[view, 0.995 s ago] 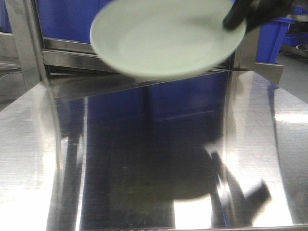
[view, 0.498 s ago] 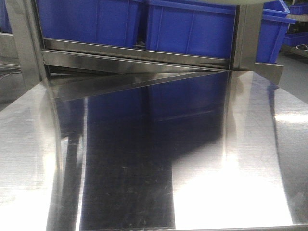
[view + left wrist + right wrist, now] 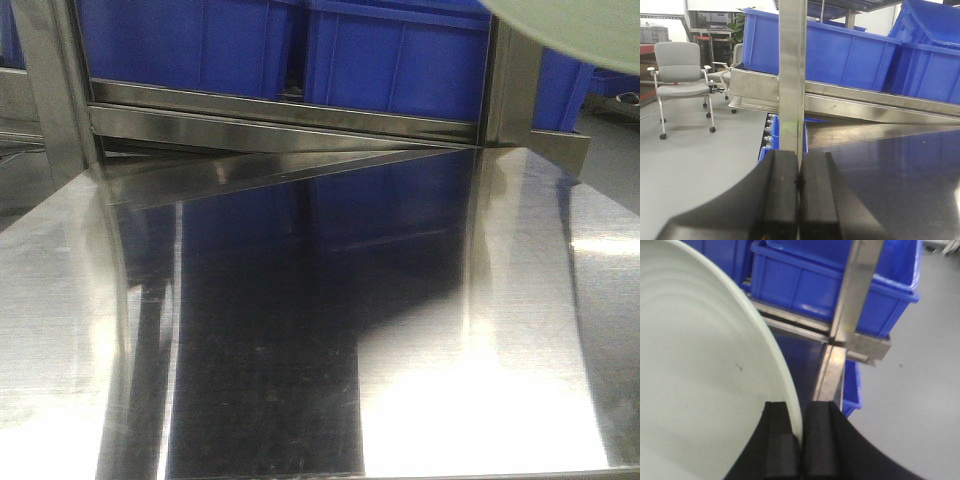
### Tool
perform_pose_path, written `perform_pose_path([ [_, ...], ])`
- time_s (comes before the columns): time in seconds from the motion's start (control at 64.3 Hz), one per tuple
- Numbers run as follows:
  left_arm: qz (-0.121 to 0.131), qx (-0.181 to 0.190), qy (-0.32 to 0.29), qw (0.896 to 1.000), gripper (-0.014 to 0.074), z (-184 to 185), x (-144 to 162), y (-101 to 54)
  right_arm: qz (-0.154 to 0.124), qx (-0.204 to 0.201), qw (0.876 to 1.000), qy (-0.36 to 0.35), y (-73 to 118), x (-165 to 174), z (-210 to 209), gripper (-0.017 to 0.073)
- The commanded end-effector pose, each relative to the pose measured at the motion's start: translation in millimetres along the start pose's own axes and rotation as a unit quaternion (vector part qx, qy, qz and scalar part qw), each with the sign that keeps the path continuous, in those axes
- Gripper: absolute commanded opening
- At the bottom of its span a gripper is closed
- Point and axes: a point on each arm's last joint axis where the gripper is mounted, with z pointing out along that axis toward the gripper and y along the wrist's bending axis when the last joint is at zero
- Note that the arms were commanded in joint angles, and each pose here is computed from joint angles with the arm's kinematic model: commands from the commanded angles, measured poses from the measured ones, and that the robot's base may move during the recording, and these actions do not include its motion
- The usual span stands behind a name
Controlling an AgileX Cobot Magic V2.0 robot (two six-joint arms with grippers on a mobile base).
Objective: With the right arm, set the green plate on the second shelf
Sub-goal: 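Raise the held plate upright beside the right gripper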
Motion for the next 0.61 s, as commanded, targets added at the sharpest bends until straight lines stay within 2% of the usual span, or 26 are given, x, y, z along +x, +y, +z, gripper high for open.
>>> perform_pose_path([
  [0.0,-0.006,0.005,-0.03,1.0,0.013,-1,6,-0.4,-0.008,0.022,0.993,-0.114,-3.8,-16,-11,0.0057],
  [0.14,-0.006,0.005,-0.03,1.0,0.013,-1,6,-0.4,0.015,0.054,0.98,-0.192,-5.2,6,-28,0.0057],
  [0.264,-0.006,0.005,-0.03,1.0,0.013,-1,6,-0.4,0.04,0.083,0.969,-0.23,-2.9,45,-39,0.0057],
  [0.404,-0.006,0.005,-0.03,1.0,0.013,-1,6,-0.4,0.054,0.082,0.973,-0.21,0.6,92,-26,0.0057],
  [0.513,-0.006,0.005,-0.03,1.0,0.013,-1,6,-0.4,0.057,0.081,0.978,-0.181,2.4,127,-11,0.0057],
  [0.591,-0.006,0.005,-0.03,1.0,0.013,-1,6,-0.4,0.057,0.082,0.978,-0.183,3.6,146,-5,0.0057],
])
